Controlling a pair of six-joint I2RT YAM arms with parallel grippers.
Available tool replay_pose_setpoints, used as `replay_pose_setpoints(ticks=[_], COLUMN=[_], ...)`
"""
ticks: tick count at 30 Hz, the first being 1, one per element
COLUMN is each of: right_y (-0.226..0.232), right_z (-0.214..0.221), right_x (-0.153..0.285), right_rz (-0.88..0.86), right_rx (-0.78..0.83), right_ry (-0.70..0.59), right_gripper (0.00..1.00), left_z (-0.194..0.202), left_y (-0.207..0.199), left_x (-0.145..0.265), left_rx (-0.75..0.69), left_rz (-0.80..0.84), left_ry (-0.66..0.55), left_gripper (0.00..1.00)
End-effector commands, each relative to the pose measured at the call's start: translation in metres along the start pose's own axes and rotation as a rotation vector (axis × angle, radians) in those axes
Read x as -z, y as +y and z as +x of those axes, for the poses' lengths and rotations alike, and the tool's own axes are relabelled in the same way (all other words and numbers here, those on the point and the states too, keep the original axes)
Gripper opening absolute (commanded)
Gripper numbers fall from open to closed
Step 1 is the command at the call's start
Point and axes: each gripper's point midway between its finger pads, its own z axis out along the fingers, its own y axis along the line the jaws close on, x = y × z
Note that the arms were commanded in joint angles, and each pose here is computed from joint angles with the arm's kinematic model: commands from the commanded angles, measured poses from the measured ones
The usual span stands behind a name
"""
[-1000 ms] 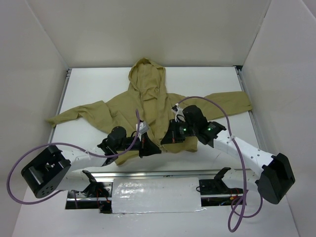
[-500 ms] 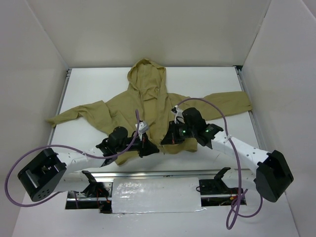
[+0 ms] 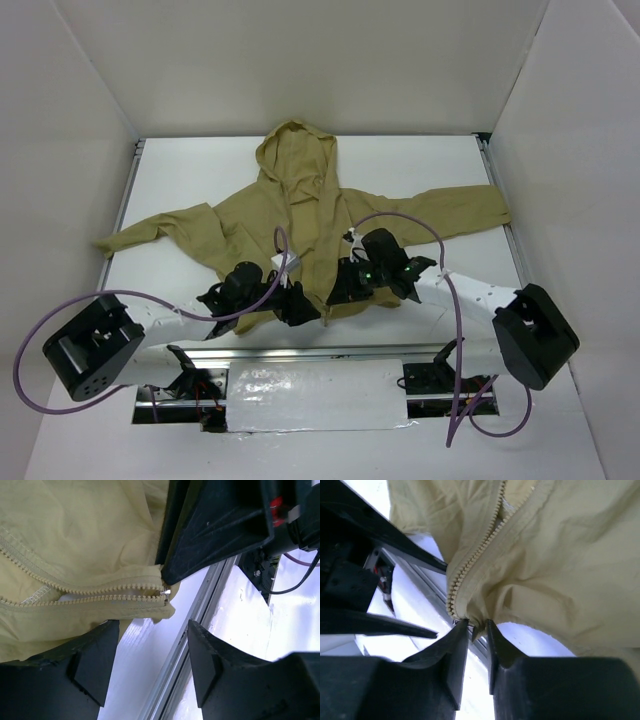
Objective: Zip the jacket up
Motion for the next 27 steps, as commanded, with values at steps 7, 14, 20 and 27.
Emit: replay_pose_setpoints(ticks=[7,14,20,27], right_y=[-0.003,-0.013,-0.01,-0.002], right_z=[-0.017,-0.02,-0.012,-0.02], right_x=[-0.004,-0.005,-0.017,-0.021], right_rz=[0.02,0.072,0.029,0.015], right_rx=[0.05,0.046,0.034,0.04], right_ry=[-0.056,-0.074,-0.02,-0.02], right_gripper=[0.45,0.4,0.26,0.18], left_z=[-0.012,-0.008,0.002,-0.004], left_y=[0.005,0.0,-0.002,-0.008], left_x=[0.005,-0.003,-0.009,-0.013], left_rx=[0.035,0.068,0.108,0.117], left_rz=[-0.063,-0.016,0.03,0.065], left_ry=[-0.062,-0.043,-0.029,-0.04], left_gripper=[0.84,0.8,0.81,0.82])
